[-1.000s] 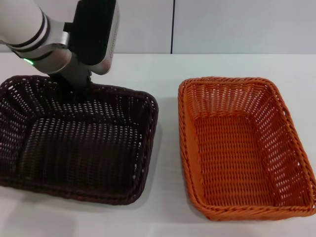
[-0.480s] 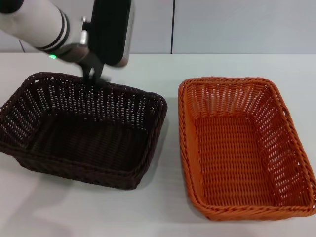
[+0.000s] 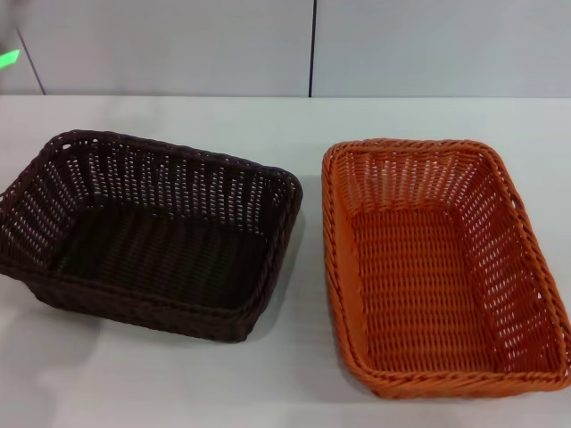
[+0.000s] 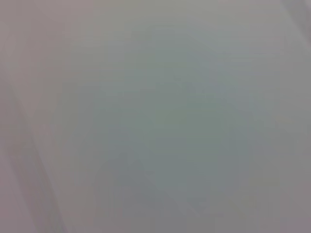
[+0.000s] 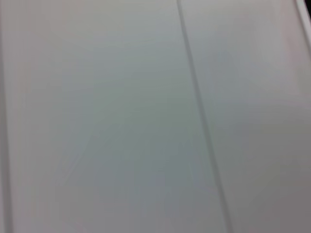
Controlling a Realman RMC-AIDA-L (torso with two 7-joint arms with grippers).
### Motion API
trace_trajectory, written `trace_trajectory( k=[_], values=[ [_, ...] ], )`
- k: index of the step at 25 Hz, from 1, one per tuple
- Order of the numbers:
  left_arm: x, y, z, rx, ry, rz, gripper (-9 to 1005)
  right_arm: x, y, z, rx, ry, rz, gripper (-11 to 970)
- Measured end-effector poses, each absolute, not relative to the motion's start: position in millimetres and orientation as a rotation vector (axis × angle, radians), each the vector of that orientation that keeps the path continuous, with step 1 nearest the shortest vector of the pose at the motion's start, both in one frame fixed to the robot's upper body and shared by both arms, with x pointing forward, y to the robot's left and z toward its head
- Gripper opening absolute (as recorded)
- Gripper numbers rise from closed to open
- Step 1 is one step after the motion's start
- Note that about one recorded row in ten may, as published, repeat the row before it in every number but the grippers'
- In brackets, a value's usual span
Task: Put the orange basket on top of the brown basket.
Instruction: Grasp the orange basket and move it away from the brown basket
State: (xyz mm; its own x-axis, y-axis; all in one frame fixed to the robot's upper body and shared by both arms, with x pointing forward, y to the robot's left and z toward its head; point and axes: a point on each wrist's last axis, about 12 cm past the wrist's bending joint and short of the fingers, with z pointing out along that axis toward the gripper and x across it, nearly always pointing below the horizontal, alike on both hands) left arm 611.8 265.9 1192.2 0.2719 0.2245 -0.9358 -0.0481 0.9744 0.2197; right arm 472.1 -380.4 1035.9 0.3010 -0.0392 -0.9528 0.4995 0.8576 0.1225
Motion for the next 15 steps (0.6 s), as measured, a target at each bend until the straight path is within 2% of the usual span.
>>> trace_trajectory(
  k=[1,2,3,4,5,8,9,10,13,14,15],
  values=[
    [598.4,283.7,1181.8,0.051,1.259,0.148,642,487.4,-369.6,1047.7,0.369,1.17,-0.288,683],
    [591.5,292.8,1174.3,0.005,1.256,0.135,643,487.4,-369.6,1047.7,0.369,1.17,-0.288,683],
    [580.5,306.9,1156.3,-0.056,1.278,0.124,643,497.0,-364.3,1052.8,0.329,1.161,-0.224,683],
    [562.2,327.3,1125.9,-0.115,1.31,0.157,643,515.4,-356.1,1061.6,0.266,1.158,-0.06,682],
    [562.2,327.3,1125.9,-0.115,1.31,0.157,643,515.4,-356.1,1061.6,0.266,1.158,-0.06,682],
    [536.2,344.7,1087.4,-0.136,1.353,0.232,643,541.6,-347.1,1076.9,0.153,1.187,0.266,681],
    [518.7,353.1,1066.2,-0.15,1.381,0.261,643,560.1,-341.8,1090.3,0.041,1.251,0.505,681],
    [518.7,353.1,1066.2,-0.15,1.381,0.261,643,560.1,-341.8,1090.3,0.041,1.251,0.505,681],
    [504.1,361.6,1049.5,-0.18,1.414,0.274,643,587.9,-337.8,1115.0,-0.136,1.431,0.748,680],
    [500.8,363.7,1043.5,-0.188,1.435,0.274,643,602.1,-328.4,1133.3,-0.267,1.567,0.819,679],
    [500.8,363.7,1043.5,-0.188,1.435,0.274,643,602.1,-328.4,1133.3,-0.267,1.567,0.819,679]
  ],
)
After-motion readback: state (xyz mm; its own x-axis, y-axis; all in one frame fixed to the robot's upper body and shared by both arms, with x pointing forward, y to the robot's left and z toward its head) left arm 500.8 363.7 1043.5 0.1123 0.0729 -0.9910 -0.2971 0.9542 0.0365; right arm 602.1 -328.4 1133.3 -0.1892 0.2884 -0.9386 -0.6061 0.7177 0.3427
